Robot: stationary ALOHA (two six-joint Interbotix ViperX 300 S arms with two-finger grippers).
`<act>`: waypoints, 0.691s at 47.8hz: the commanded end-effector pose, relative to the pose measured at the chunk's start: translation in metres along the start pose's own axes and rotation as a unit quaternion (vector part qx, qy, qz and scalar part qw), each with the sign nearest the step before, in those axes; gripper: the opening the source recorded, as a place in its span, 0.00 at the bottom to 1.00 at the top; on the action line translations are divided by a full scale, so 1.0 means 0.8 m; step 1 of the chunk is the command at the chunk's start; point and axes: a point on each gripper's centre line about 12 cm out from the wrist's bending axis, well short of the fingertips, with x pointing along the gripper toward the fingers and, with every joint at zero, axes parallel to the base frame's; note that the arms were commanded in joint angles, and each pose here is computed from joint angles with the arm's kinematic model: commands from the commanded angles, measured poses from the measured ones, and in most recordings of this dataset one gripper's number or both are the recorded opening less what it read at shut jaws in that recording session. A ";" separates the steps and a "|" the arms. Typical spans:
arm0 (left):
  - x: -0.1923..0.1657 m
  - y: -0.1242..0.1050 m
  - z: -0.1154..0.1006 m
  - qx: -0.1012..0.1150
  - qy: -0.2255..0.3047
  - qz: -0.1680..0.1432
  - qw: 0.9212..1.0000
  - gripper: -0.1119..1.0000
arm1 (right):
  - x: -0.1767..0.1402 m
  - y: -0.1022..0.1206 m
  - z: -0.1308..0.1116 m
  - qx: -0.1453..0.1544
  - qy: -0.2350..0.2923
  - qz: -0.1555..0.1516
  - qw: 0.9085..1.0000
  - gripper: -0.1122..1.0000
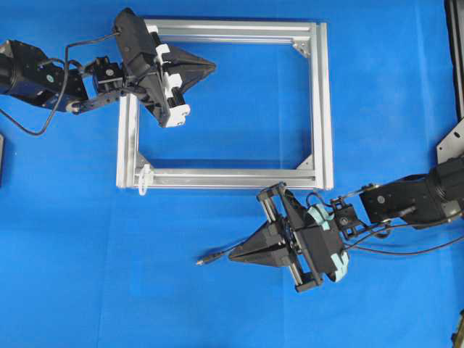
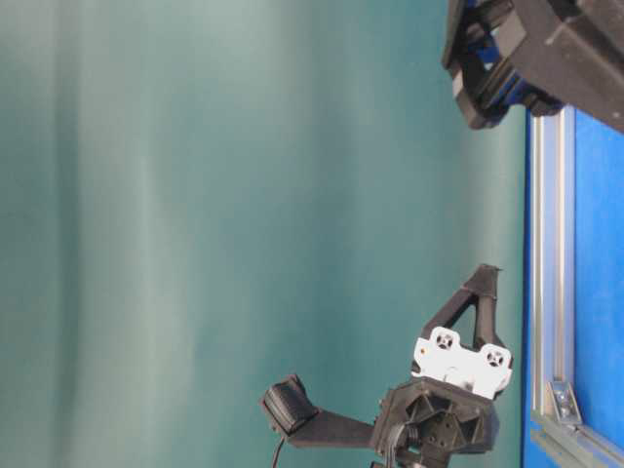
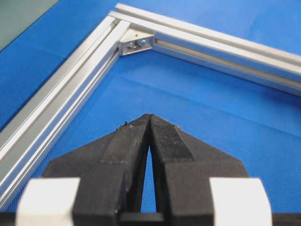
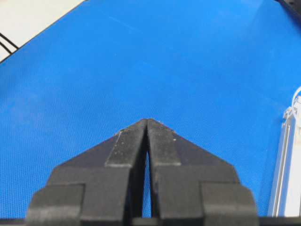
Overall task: Insert the wire through the string loop located on the left side.
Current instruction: 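Open the right gripper and lower it over the black USB cable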
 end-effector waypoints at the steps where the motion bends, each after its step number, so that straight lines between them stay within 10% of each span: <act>1: -0.003 -0.010 0.022 0.005 -0.019 -0.015 1.000 0.10 | -0.004 0.003 0.023 0.003 -0.027 0.002 1.000 0.11; 28: -0.004 -0.010 0.020 0.004 -0.016 -0.015 1.000 0.10 | -0.006 -0.003 0.018 0.038 -0.015 -0.003 0.999 0.08; 33: -0.004 -0.010 0.020 0.004 -0.016 -0.015 1.000 0.10 | -0.006 -0.003 0.018 0.040 -0.011 -0.004 0.999 0.21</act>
